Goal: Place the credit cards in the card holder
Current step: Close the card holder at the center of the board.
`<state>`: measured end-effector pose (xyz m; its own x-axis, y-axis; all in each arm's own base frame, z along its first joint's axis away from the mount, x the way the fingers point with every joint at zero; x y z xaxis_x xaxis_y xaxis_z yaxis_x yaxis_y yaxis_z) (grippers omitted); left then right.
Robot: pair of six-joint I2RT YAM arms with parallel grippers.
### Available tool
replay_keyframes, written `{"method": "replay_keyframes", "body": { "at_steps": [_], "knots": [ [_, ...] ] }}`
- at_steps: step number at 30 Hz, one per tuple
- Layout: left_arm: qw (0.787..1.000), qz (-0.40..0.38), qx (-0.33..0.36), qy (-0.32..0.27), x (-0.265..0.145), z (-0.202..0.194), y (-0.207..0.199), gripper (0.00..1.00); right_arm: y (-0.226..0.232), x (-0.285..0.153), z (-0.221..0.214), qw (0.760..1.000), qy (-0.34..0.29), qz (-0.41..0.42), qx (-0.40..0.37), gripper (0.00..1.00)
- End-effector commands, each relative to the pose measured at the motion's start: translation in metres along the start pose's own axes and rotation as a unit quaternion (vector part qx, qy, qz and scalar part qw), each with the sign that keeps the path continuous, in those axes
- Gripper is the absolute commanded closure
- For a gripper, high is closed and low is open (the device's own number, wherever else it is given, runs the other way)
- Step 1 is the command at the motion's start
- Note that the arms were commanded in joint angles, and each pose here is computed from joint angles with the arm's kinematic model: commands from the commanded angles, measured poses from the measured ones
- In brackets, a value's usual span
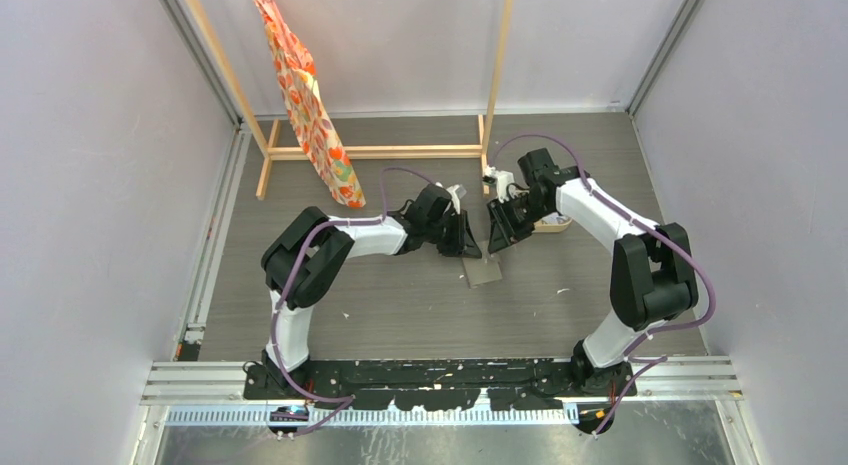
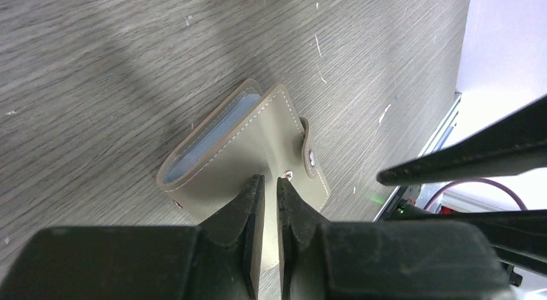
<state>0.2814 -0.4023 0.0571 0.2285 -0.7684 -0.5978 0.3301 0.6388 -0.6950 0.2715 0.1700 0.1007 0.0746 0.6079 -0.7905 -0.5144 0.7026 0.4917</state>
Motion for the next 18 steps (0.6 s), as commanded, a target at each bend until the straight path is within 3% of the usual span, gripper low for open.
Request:
{"method": "replay_keyframes", "body": {
  "at_steps": [1,18],
  "knots": [
    [0.999,-0.027,0.007,-0.016,-0.010,0.007,-0.016,0.85,-0.008,0.001,0.006,0.998,-0.011,-0.058,-0.026,0.67],
    [1.000,0.000,-0.011,0.003,0.001,0.000,-0.001,0.85,-0.023,0.028,0.001,0.986,0.027,-0.153,-0.056,0.60]
  ]
}}
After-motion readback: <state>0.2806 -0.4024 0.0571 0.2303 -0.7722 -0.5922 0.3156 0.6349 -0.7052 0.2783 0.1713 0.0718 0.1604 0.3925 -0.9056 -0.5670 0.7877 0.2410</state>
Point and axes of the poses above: each gripper's point midway between its finger pads, its own x axis out along the fingers, its own y axis along the line the jaws close on, z = x × y, the point moved 1 cm from there along -x, back along the fingers, and after that the axes turned 4 degrees about x, right-handed, at the moved point
